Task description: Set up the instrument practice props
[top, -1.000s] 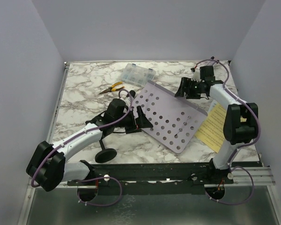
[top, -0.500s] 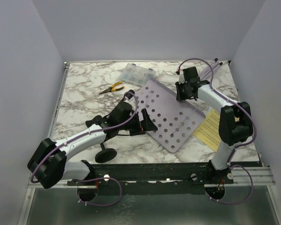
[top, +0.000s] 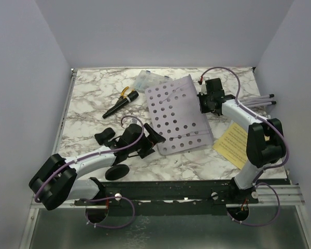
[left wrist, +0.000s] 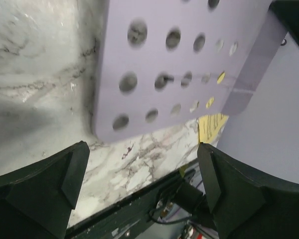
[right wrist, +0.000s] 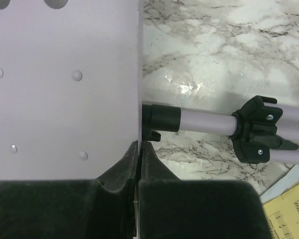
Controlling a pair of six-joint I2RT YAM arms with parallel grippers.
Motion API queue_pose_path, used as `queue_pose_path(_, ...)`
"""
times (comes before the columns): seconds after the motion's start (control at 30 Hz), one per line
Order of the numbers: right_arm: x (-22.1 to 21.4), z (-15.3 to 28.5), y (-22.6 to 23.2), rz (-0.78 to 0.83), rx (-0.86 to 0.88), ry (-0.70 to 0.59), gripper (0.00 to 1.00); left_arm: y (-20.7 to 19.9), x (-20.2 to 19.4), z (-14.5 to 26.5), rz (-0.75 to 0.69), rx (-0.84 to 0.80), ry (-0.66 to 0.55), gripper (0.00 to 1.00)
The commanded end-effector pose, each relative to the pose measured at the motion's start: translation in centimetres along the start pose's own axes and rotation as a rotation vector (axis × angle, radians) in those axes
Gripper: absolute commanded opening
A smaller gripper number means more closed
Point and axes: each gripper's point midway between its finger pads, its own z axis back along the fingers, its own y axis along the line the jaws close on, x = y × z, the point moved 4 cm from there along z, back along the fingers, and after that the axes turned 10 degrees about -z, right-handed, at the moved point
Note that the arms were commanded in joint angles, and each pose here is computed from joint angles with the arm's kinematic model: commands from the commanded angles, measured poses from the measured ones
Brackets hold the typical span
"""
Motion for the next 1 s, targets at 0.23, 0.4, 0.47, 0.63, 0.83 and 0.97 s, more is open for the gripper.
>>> queue_pose_path(0.23,3.3,4.6,4.4,0.033,0.315,-0.189,0.00,-3.1,6.0,1.7,-0.090,-0.034,-0.259,0.99)
queue_pose_path(0.4,5.2,7.3,5.6,-0.075,0.388,-0.239,0.00,-2.4,5.5,2.6,-0.078,-0.061,-0.235,0.99)
queue_pose_path(0.47,5.9,8.4,5.9,-0.110,0.424,-0.255,0.00,-1.8,5.3,3.4,-0.045,-0.068,-0.250,0.99)
queue_pose_path(0.63,7.1,11.3,7.5,-0.125,0.559,-0.297,0.00,-2.6,6.1,7.0,0.039,-0.179,-0.365,0.99)
queue_pose_path(0.83,8.5,14.6,9.3,-0.137,0.704,-0.332,0.00,-4.4,7.5,11.6,0.025,-0.277,-0.507,0.99)
queue_pose_path(0.97,9.4,17.2,10.5,-0.150,0.813,-0.352,0.00,-5.3,7.5,12.4,0.002,-0.308,-0.504,0.99)
